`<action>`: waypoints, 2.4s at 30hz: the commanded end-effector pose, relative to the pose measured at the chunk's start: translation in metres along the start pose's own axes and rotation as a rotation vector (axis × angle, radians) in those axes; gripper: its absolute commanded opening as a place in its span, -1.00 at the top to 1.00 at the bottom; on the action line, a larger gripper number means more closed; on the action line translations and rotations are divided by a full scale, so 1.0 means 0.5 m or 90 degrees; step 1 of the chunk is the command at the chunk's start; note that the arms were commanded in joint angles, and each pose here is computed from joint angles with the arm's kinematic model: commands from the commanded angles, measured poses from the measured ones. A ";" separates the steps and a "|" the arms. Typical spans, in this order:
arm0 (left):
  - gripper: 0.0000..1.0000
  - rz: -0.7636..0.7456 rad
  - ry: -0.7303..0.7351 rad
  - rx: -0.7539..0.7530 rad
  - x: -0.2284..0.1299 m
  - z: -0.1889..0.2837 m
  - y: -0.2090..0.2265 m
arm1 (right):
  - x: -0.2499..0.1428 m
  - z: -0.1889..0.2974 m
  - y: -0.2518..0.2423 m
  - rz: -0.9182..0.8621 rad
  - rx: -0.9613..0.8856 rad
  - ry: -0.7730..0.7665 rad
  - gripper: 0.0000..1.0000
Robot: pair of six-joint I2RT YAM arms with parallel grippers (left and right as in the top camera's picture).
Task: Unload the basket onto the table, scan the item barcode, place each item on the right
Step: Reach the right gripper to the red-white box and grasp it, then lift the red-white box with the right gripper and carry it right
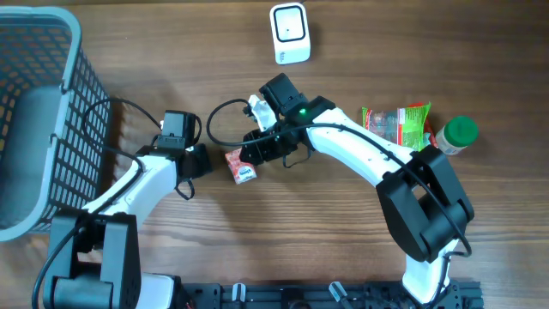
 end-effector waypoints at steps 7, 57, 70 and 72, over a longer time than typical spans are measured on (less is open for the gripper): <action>0.83 -0.016 -0.013 0.023 0.002 -0.005 0.007 | -0.018 -0.024 -0.007 0.003 -0.017 0.011 0.06; 0.03 -0.011 -0.006 0.026 -0.002 -0.005 0.009 | -0.064 -0.096 -0.034 -0.038 0.006 -0.069 0.75; -1.00 -0.010 -0.023 0.016 0.007 0.000 0.003 | -0.017 0.264 -0.022 0.040 0.313 -0.237 0.91; -1.00 -0.009 -0.027 0.014 0.010 0.000 0.002 | -0.033 0.315 -0.019 0.047 0.301 -0.258 0.91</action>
Point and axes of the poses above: each gripper's point midway between its finger pads, its own z axis back along the fingers, its own y axis along the line the jaws close on, x = y × z, the point moved 6 cm from there along z, back along the fingers, and after that the axes turned 9 degrees about z, right-handed, at the moved point
